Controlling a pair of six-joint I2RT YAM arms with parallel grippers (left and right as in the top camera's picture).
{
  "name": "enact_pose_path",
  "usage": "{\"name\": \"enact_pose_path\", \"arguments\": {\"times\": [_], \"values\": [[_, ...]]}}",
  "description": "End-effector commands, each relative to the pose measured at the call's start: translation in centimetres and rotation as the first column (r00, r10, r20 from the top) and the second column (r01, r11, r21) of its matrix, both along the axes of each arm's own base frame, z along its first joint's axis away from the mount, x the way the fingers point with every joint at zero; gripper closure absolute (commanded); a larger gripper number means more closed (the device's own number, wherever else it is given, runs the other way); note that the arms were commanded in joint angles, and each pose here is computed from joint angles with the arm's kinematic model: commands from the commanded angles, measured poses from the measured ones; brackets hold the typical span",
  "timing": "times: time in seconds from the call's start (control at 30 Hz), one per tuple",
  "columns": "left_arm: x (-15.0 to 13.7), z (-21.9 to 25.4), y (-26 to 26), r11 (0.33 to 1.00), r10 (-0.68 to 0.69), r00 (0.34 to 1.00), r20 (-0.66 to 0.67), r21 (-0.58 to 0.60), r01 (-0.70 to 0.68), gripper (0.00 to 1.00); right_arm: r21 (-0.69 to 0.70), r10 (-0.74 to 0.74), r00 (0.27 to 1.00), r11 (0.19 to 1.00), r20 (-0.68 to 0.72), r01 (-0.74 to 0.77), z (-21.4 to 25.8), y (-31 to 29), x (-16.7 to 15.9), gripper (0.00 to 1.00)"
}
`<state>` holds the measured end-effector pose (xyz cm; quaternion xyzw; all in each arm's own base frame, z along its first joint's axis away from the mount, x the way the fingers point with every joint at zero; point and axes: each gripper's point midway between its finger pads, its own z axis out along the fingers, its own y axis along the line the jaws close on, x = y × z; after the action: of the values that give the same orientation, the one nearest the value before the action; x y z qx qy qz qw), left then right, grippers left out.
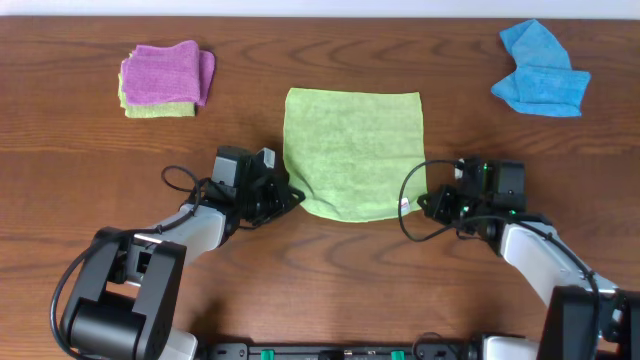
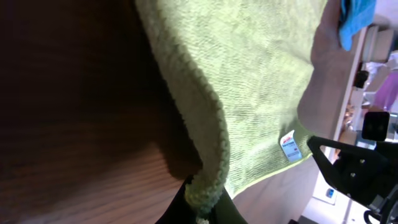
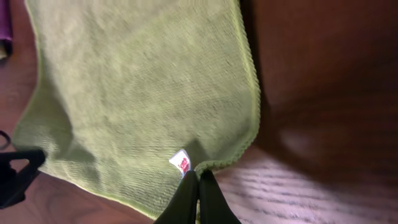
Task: Fold the cloth
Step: 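Lift both corners and carry them forward over the cloth's far edge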
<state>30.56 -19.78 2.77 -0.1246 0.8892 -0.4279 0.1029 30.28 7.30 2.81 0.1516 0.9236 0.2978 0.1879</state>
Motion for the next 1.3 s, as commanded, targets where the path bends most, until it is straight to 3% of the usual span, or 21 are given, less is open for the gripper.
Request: {"name": "enact_pose_path", "arguments": {"times": [0.0,0.3,0.57,1.0,1.27], "values": [[0.3,0.9,-0.8,0.999,-0.018,1.000,-0.002,-0.049,0.017,0.94,0.029,0.012,1.000,0.999,0.012,-0.013,0.9,0.8,0.8,0.99],[2.4,4.7,-2.4,0.989,-0.059,0.996,0.064,-0.135,0.068,0.94,0.041,0.020,0.999,0.999,0.025,-0.021,3.3,0.9,2.4,0.98],[5.2,6.9,-1.3,0.989,-0.009,0.992,0.123,-0.147,0.027,0.94,0.036,0.020,0.994,0.999,0.103,-0.024,6.7,0.8,5.1,0.98],[9.0,9.0,0.6,0.999,0.025,0.967,0.255,-0.052,-0.012,0.94,-0.036,-0.017,0.981,0.999,0.193,0.025,9.4,-0.5,7.9,0.98],[9.9,8.4,1.3,0.999,0.039,0.967,0.250,-0.008,-0.038,0.94,-0.044,-0.022,0.980,0.999,0.199,0.032,9.1,-0.7,9.1,0.98]]}}
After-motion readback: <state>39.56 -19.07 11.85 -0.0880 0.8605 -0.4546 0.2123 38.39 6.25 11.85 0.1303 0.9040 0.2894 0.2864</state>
